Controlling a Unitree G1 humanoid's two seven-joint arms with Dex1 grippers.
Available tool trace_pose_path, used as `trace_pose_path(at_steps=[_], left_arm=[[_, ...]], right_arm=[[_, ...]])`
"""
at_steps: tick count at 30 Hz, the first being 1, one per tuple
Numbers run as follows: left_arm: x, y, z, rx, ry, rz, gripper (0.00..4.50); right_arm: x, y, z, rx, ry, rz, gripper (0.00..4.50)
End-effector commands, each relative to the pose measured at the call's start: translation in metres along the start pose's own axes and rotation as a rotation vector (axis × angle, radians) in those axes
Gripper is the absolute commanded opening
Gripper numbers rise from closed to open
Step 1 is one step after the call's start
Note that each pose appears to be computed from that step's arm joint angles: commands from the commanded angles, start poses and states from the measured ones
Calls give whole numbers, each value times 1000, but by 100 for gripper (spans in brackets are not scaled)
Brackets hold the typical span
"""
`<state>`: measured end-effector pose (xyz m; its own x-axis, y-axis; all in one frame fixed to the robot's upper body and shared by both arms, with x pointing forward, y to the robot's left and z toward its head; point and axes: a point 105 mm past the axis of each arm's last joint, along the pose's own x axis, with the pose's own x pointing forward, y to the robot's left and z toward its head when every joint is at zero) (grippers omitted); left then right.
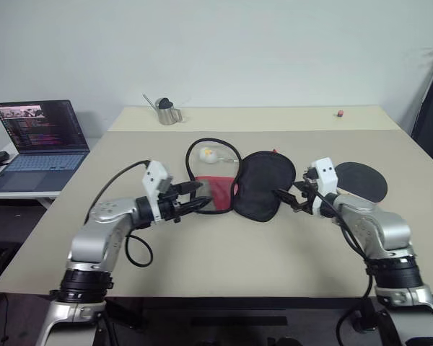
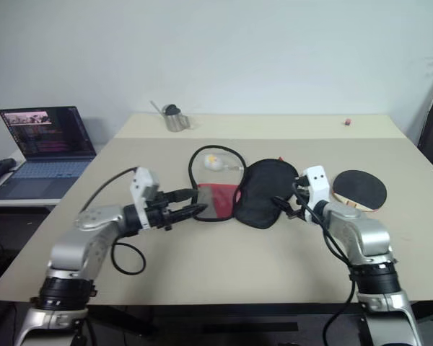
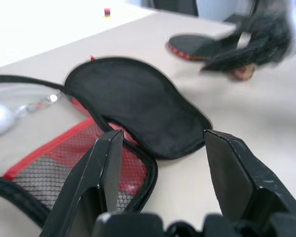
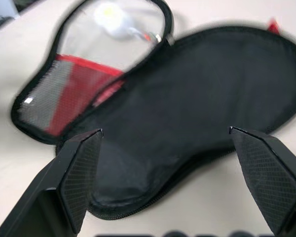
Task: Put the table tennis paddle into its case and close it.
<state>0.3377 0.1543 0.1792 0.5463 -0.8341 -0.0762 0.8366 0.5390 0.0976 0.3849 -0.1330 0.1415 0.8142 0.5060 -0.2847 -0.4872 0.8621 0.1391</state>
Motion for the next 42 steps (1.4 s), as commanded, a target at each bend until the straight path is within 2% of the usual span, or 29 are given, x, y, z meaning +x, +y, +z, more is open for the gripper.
trace_pose_path(at_steps=[1, 10, 18, 22, 32, 36, 42], left_arm=[[-7, 7, 18, 24, -48, 10, 278], [-1, 4, 21, 36, -48, -1, 278], [1, 3, 24, 47, -51, -6, 278], [4, 2, 29, 53, -62, -8, 284], [8, -10, 26, 65, -38, -61, 284], [10, -11, 25, 52, -29, -64, 284], [20, -15, 21, 67, -5, -94, 284]], right_arm=[[8, -8, 2, 25, 11, -80, 450], [24, 8, -20, 48, 84, -63, 450], [33, 48, -21, 6, 74, 61, 450], [34, 52, -22, -9, 67, 53, 362], [20, 22, -20, 39, 84, -16, 11], [14, 10, -18, 59, 100, -28, 2], [1, -24, -8, 49, 124, -84, 2]])
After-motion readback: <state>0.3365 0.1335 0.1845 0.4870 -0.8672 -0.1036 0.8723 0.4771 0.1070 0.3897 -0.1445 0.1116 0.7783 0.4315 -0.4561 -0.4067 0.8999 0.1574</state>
